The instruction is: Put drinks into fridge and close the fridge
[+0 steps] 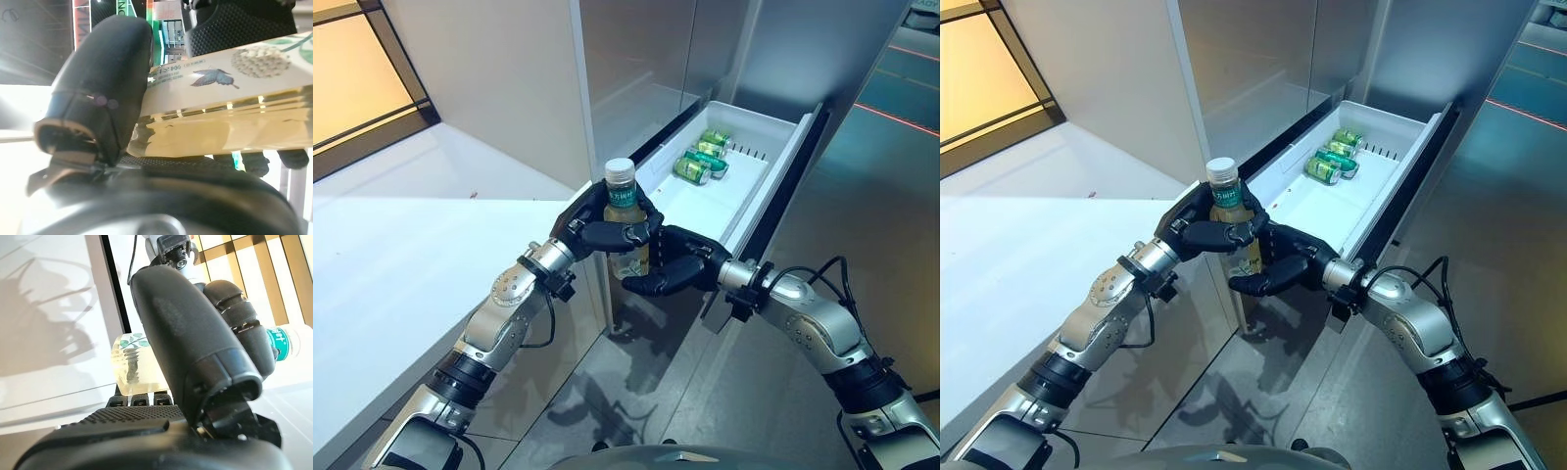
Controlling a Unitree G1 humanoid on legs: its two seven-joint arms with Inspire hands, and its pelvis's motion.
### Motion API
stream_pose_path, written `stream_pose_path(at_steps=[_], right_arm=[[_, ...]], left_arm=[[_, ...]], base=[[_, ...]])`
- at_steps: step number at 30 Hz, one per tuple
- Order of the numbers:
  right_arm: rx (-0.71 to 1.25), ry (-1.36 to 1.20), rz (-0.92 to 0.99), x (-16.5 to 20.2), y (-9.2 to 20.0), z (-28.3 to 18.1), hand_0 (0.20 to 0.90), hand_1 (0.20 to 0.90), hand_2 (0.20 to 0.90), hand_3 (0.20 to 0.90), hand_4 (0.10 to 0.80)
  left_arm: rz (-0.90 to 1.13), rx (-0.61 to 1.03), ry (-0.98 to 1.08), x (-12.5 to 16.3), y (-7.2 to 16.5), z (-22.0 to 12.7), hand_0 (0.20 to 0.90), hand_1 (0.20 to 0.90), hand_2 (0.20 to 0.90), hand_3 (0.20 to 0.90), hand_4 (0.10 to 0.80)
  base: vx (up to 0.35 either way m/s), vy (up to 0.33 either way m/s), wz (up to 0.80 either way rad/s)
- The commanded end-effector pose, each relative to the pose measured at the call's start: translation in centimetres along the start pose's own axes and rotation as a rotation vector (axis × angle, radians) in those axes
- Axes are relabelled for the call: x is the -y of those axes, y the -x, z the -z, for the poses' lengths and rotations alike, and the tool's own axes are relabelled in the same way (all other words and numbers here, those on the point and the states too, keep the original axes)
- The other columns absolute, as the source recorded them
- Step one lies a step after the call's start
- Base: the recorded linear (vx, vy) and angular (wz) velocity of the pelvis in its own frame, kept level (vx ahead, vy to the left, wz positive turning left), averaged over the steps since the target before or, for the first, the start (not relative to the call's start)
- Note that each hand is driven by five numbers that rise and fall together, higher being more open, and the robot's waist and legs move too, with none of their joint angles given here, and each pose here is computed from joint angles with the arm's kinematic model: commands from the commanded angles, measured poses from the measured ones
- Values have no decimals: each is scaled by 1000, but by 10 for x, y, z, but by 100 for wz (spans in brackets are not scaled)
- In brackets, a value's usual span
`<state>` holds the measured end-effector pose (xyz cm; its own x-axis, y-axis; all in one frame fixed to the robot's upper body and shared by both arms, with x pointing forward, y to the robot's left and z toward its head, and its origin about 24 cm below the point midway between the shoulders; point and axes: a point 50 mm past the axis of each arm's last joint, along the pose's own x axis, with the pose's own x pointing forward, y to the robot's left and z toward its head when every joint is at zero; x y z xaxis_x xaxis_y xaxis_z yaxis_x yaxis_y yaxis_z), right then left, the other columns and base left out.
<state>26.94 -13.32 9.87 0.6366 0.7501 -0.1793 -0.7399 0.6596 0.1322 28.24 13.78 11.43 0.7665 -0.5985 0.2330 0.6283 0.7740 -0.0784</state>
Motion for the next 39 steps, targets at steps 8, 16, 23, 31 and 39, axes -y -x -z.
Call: stream_pose_path(at_steps=[8, 16, 23, 31, 39], right_arm=[[254, -67, -224, -45, -26, -44, 300, 300, 300, 200, 100], [296, -147, -166, -42, -25, -47, 300, 300, 300, 200, 100], [366, -160, -43, -32, -22, -52, 300, 300, 300, 200, 100], [603, 249, 415, 12, 9, -100, 300, 300, 300, 200, 100], [696, 100, 702, 61, 41, -122, 300, 300, 300, 200, 100]], left_arm=[[541, 359, 271, 79, -39, -62, 300, 300, 300, 200, 100], [761, 289, 388, 101, -34, -52, 300, 300, 300, 200, 100], [858, 248, 344, 116, -31, -51, 900, 900, 900, 900, 800], [532, 309, 248, 88, -30, -54, 900, 900, 900, 900, 800], [292, 124, 243, 47, 3, -11, 900, 900, 900, 900, 800]], base=[[0, 0, 0], [0, 0, 0], [0, 0, 0], [-1, -4, 0], [4, -12, 10]])
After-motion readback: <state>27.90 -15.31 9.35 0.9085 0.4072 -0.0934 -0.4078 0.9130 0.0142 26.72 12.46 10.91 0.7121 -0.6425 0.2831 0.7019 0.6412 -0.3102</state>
